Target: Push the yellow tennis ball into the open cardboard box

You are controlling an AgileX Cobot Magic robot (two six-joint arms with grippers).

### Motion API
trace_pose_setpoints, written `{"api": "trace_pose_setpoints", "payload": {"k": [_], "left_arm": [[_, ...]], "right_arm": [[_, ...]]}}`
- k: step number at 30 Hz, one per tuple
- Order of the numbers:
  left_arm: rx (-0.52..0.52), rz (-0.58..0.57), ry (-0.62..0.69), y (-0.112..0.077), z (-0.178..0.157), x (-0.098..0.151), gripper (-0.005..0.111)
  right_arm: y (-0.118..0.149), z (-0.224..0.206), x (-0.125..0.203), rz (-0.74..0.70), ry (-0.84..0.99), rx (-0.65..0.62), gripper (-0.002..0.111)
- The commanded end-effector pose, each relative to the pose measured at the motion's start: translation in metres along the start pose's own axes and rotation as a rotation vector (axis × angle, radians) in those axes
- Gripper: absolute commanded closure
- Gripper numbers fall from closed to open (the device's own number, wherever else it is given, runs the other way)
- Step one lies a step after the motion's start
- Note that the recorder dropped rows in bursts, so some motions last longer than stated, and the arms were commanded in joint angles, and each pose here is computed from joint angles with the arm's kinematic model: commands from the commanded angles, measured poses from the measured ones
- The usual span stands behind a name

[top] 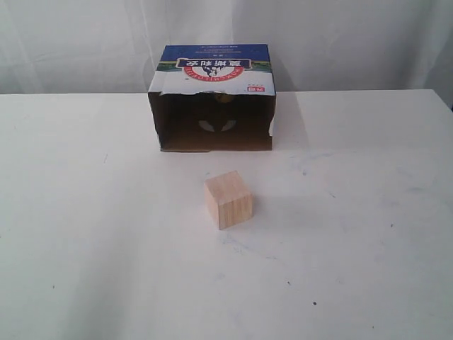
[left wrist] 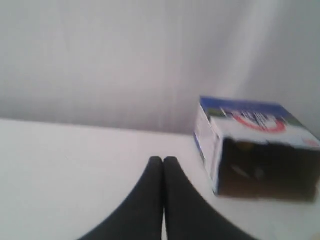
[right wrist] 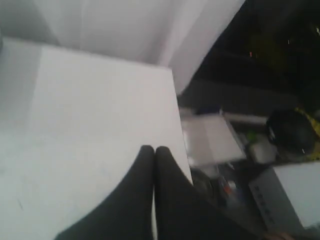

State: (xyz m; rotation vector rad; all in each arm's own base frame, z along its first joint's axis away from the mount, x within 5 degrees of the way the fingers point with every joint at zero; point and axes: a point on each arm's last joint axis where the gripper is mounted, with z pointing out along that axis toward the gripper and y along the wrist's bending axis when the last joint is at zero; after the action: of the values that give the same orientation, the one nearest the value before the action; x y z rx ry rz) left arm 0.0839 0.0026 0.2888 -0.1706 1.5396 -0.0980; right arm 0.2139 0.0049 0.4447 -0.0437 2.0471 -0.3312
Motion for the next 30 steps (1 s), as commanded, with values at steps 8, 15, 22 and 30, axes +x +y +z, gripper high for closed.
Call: {"api": "trace_pose_setpoints", "payload": {"k": [8,15,22,30], "left_arm": [[0.356,0.172,-0.097,-0.038,-0.043,-0.009,0.107],[0.536,0.319,0.015,-0.041,-0.057,0.006,0.107],[0.559,0.43,0.077,-0.04,-0.058,0.014,0.107],[0.716,0.457,0.212,-0.048,-0.068,0.028,0.107]], "right_arm": [[-0.032,-0.122,0.083,0.188,-0.481,-0.06,0.108],[-0.012,-0.118,0.139,0.196,-0.685,-0.165,0.108],[0.014,-0.07,0.181,0.319,-0.535,-0.272,0.108],[0.018,-0.065,0.186,0.363,-0.52,-0.297,0.108]]}}
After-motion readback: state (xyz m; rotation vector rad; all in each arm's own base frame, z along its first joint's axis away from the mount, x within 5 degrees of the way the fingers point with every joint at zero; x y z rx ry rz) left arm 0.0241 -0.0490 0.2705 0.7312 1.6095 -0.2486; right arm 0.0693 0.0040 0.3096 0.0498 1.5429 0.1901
